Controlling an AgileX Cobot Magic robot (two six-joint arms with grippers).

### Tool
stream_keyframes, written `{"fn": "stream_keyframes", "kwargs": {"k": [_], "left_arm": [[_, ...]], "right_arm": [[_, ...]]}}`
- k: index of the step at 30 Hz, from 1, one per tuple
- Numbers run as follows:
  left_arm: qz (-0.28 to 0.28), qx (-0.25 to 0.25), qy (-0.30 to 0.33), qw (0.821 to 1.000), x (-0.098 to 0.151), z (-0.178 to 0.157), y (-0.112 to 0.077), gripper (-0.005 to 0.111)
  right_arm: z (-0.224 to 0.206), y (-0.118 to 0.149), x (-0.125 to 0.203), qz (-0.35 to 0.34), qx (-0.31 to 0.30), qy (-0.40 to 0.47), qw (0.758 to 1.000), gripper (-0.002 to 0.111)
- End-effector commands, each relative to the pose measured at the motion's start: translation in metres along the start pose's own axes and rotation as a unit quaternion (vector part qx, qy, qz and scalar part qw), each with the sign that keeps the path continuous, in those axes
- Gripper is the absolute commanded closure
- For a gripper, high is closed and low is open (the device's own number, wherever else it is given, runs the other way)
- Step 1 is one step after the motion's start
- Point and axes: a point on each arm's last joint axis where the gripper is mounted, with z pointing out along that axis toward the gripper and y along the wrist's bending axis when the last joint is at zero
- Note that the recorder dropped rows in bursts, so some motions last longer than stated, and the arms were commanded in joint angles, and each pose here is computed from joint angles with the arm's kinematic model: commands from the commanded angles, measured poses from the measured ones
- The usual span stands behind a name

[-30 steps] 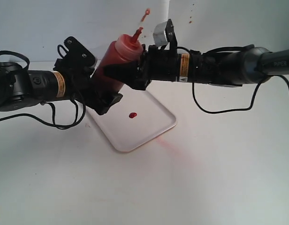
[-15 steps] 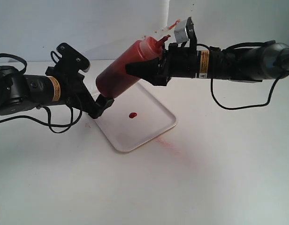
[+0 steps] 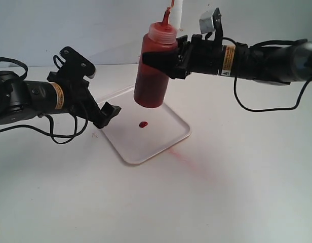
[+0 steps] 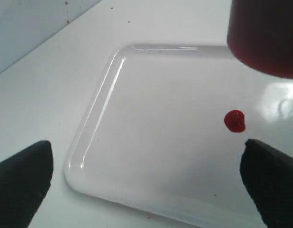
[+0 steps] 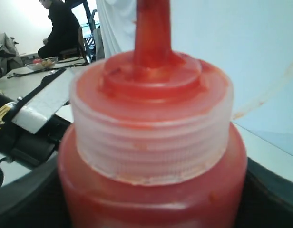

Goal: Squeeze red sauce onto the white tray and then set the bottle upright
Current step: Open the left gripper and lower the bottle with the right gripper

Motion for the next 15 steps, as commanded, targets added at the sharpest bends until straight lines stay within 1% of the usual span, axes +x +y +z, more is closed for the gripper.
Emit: {"fn": "stream_keyframes", "kwargs": {"k": [1, 3, 5, 6, 7, 8, 10, 12, 15], "left_arm": [[0.005, 0.0, 0.0, 1.0, 0.001, -0.002, 0.0, 0.002], [0.009, -0.001, 0.0, 1.0, 0.001, -0.002, 0.0, 0.002], [0.017, 0.0, -0.001, 1.0, 0.0, -0.002, 0.0, 0.002], [0.02, 0.0, -0.001, 1.0, 0.0, -0.002, 0.0, 0.002], [0.021, 0.0, -0.002, 1.0, 0.0, -0.002, 0.0, 0.002], [0.022, 0.0, -0.001, 1.0, 0.0, -0.002, 0.0, 0.002], [0.034, -0.003, 0.003, 0.999, 0.001, -0.002, 0.001, 0.002], [0.035, -0.003, 0.003, 0.999, 0.001, -0.002, 0.001, 0.002], [0.035, -0.003, 0.003, 0.999, 0.001, -0.002, 0.001, 0.002]], "right_arm": [[-0.015, 0.013, -0.027, -0.033, -0.043, 0.025, 0.998, 0.108], [-0.02, 0.02, -0.028, -0.038, -0.063, 0.073, 0.995, 0.108], [-0.025, 0.028, -0.024, -0.047, -0.089, 0.145, 0.984, 0.108], [-0.027, 0.03, -0.024, -0.042, -0.093, 0.162, 0.981, 0.108], [-0.027, 0.032, -0.022, -0.018, -0.091, 0.166, 0.982, 0.108], [-0.028, 0.035, -0.019, -0.008, -0.092, 0.169, 0.981, 0.108], [-0.031, 0.039, -0.012, -0.012, -0.096, 0.173, 0.98, 0.108], [-0.033, 0.043, -0.003, 0.0, -0.099, 0.179, 0.979, 0.108], [-0.036, 0.053, 0.017, 0.002, -0.113, 0.189, 0.975, 0.108]]}}
